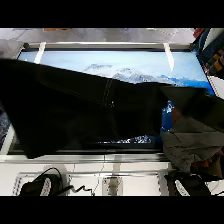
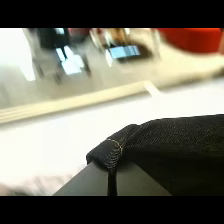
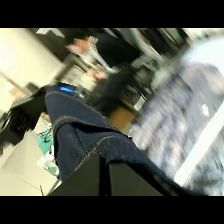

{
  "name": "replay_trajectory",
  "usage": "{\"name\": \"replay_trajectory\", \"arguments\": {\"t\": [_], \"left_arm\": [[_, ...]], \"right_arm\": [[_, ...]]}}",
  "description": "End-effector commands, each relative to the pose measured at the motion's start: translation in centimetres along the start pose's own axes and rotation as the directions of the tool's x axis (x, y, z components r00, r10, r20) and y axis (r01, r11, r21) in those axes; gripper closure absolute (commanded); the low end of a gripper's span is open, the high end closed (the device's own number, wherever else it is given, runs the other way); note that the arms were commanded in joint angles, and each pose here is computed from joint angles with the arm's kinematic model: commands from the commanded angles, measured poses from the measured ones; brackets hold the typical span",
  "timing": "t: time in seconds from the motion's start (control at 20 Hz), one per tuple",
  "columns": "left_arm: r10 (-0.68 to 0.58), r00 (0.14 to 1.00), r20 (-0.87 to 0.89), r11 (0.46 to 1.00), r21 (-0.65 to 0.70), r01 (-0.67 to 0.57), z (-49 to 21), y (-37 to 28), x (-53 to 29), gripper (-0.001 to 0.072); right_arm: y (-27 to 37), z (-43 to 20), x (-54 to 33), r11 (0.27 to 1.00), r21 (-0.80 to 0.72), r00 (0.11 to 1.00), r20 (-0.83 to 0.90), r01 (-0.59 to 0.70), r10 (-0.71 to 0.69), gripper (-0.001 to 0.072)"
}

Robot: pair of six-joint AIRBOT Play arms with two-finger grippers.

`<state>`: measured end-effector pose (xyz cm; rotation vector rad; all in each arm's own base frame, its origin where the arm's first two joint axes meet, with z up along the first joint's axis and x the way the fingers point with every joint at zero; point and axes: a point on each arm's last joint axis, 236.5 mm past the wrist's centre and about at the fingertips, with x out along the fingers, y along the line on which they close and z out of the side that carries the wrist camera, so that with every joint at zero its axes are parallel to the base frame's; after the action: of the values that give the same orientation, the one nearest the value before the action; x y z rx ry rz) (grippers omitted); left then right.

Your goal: Fold the clothes and pants, and hang the long-sleeved shirts on hangers.

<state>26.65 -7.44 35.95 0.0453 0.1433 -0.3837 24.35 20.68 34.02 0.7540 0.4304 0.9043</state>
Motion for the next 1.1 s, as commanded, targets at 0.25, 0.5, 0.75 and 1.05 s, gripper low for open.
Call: {"name": "replay_trajectory", "arguments": {"t": [0.25, 0.5, 0.75, 1.05], "left_arm": [[-0.149, 0.952, -0.267, 0.861, -0.509, -0.008, -21.0, 3.0, 18.9, 0.0701], [-0.406, 0.803, -0.437, 0.795, -0.602, 0.074, -27.1, -1.8, 19.1, 0.0702], [-0.524, 0.521, -0.674, 0.785, -0.619, -0.011, -35.0, -4.5, 14.3, 0.0701], [-0.649, 0.383, -0.657, 0.714, -0.701, 0.007, -38.1, -10.4, 14.6, 0.0011]], "right_arm": [[-27.3, -4.1, 11.5, 0.826, 0.331, 0.881, -0.035, 0.455, -0.471, 0.0683], [-35.0, -3.8, 8.8, 0.748, 0.305, 0.806, -0.153, 0.589, -0.572, 0.0683], [-39.1, -10.2, 0.6, 0.643, 0.028, 0.566, -0.503, 0.766, -0.653, 0.0683], [-40.5, -11.9, -0.2, 0.675, -0.093, 0.519, -0.565, 0.732, -0.641, 0.0118]]}}
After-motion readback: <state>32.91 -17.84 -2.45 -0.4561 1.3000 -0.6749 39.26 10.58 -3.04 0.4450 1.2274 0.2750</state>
